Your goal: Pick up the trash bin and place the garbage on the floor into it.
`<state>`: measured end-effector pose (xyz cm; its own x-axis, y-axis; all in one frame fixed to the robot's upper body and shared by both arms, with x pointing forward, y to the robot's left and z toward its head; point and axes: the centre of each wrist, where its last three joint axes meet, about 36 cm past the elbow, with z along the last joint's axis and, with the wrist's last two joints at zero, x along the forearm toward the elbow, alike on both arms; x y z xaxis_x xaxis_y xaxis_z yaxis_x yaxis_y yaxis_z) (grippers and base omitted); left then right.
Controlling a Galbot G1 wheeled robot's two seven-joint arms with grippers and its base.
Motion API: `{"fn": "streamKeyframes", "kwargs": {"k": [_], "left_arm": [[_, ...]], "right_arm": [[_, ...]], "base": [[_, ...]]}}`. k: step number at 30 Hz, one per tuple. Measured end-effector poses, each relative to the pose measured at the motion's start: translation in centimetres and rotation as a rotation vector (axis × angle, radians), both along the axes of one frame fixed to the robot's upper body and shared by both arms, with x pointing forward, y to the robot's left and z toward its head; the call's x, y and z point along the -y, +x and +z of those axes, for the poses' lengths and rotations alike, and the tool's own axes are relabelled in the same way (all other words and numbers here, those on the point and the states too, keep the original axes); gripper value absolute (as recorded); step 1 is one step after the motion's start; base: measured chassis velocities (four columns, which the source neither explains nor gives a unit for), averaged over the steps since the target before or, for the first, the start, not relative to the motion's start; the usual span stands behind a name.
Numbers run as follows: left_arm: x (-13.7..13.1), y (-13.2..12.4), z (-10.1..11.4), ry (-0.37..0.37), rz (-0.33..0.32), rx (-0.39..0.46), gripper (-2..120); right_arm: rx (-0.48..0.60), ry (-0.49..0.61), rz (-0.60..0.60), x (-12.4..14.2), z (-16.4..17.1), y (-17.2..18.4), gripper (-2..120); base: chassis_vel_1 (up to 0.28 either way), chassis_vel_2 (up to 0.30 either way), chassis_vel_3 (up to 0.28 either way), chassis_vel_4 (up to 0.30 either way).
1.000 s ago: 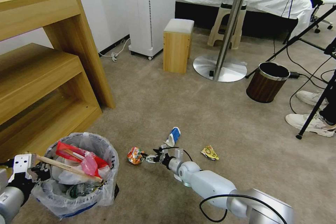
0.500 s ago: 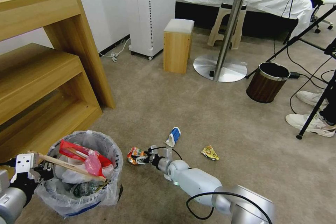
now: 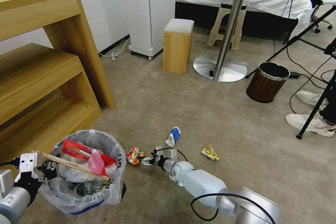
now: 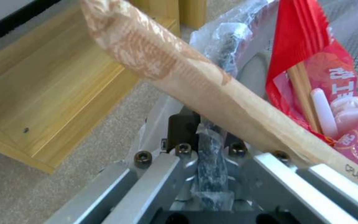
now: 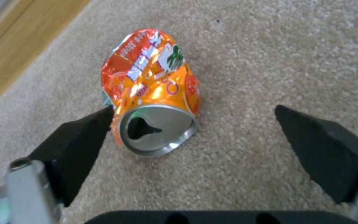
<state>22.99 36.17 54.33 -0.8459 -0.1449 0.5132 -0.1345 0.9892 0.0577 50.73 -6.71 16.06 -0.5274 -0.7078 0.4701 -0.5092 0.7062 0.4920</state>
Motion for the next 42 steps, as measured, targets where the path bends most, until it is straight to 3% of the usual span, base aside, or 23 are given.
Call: {"fn": "streamKeyframes", "kwargs": {"k": [4,21,25,38,42], "left_arm": [[0.2,-0.1,0.1,-0.001,-0.002,0.004,0],[0.3,-0.4,0.3,-0.007,0.001,0.024,0],[0.4,-0.5,0.4,-0.006,0.0,0.028,0],[0.6,-0.6,0.4,-0.014,-0.001,0.038,0],[0.7,-0.6,0.4,-0.016,-0.002,0.041,0]], "right_arm": [[0.008,-0.011,0.014,-0.1,-0.1,-0.2,84],[0.018,-0.039,0.052,-3.0,0.5,-0.4,89],[0.02,-0.052,0.051,-2.8,0.5,-0.2,80],[0.031,-0.075,0.044,-1.7,0.0,-0.3,29],[0.034,-0.082,0.047,-1.6,0.0,-0.3,19]], "base": [[0.0,0.0,0.0,0.0],[0.0,0.0,0.0,0.0],[0.0,0.0,0.0,0.0],[0.0,0.0,0.0,0.0],[0.0,0.0,0.0,0.0]]}}
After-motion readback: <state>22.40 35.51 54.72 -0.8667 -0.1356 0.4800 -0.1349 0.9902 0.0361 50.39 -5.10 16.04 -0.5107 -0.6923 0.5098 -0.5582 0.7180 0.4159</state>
